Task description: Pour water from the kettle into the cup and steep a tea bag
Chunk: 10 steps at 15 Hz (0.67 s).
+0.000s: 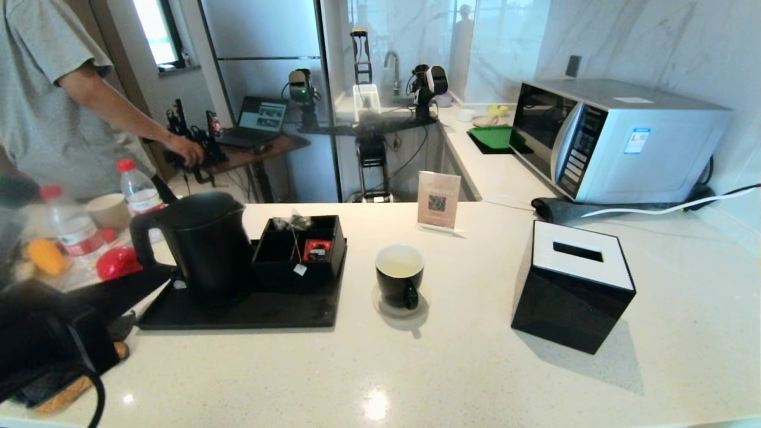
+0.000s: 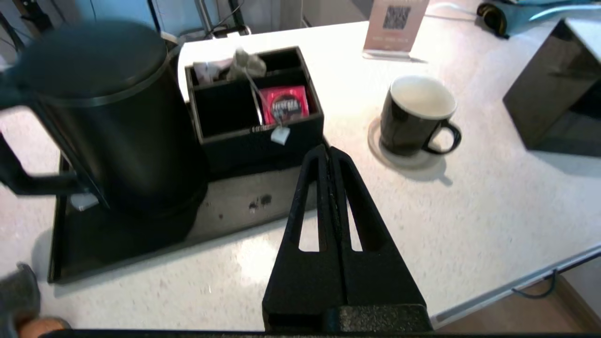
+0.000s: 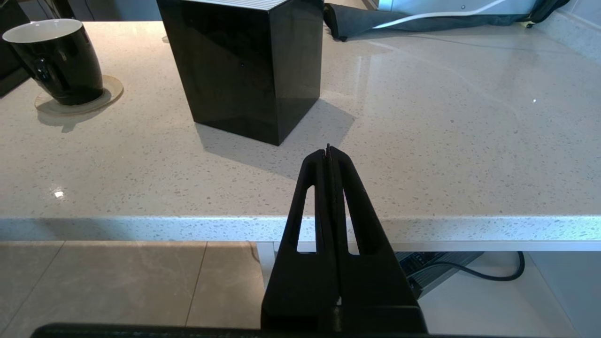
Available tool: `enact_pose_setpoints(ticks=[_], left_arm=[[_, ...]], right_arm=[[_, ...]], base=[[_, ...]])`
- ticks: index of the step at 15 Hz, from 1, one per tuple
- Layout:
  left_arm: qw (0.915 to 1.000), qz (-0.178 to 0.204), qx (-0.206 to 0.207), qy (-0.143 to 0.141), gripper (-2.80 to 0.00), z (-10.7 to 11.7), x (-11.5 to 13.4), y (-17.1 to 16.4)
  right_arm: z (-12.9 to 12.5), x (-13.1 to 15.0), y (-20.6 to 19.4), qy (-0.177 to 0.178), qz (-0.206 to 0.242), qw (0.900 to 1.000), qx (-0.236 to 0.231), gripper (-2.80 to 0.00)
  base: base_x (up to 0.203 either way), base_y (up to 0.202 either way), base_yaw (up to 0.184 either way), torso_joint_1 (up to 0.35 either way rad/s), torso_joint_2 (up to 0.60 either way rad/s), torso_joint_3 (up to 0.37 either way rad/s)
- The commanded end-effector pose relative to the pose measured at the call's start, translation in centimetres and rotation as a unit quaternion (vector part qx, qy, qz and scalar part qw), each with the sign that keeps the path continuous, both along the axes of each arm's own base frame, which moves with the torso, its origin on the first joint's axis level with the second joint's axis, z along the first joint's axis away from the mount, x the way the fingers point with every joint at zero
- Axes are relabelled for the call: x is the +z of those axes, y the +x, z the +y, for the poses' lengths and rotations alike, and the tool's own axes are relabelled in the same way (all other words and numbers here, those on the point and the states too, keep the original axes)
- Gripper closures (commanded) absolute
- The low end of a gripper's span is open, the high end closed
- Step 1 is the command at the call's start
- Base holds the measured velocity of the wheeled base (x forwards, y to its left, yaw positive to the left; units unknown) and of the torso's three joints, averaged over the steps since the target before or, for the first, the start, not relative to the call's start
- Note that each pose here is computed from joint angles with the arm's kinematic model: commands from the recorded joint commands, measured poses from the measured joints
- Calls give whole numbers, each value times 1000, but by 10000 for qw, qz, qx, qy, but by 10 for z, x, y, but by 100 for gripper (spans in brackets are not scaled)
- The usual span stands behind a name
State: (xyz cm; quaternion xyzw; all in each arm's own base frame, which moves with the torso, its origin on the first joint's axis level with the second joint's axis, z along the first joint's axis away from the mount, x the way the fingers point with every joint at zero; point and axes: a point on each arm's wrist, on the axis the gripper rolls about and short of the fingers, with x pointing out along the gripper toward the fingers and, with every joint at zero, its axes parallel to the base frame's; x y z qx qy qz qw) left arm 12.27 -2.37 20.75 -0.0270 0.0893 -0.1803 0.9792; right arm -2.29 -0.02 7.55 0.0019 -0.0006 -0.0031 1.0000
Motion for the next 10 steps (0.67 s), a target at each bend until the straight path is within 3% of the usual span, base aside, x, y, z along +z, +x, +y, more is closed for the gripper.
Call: enact_pose_setpoints(ticks=[1,5,10], left_arm=[[9997,234,-18,31,0,-4,25,24],[9969,780,-58,118,0,-14,50,76],[9887,1462,-222,262,0,-33,50,135]], right_arm=[[0,0,0,4,6,10000,0,0],[0,0,0,4,6,10000,0,0],[0,0,0,-2,6,10000,0,0]], base=[[0,0,0,0,0,0],[0,0,0,0,0,0],[0,0,0,0,0,0]])
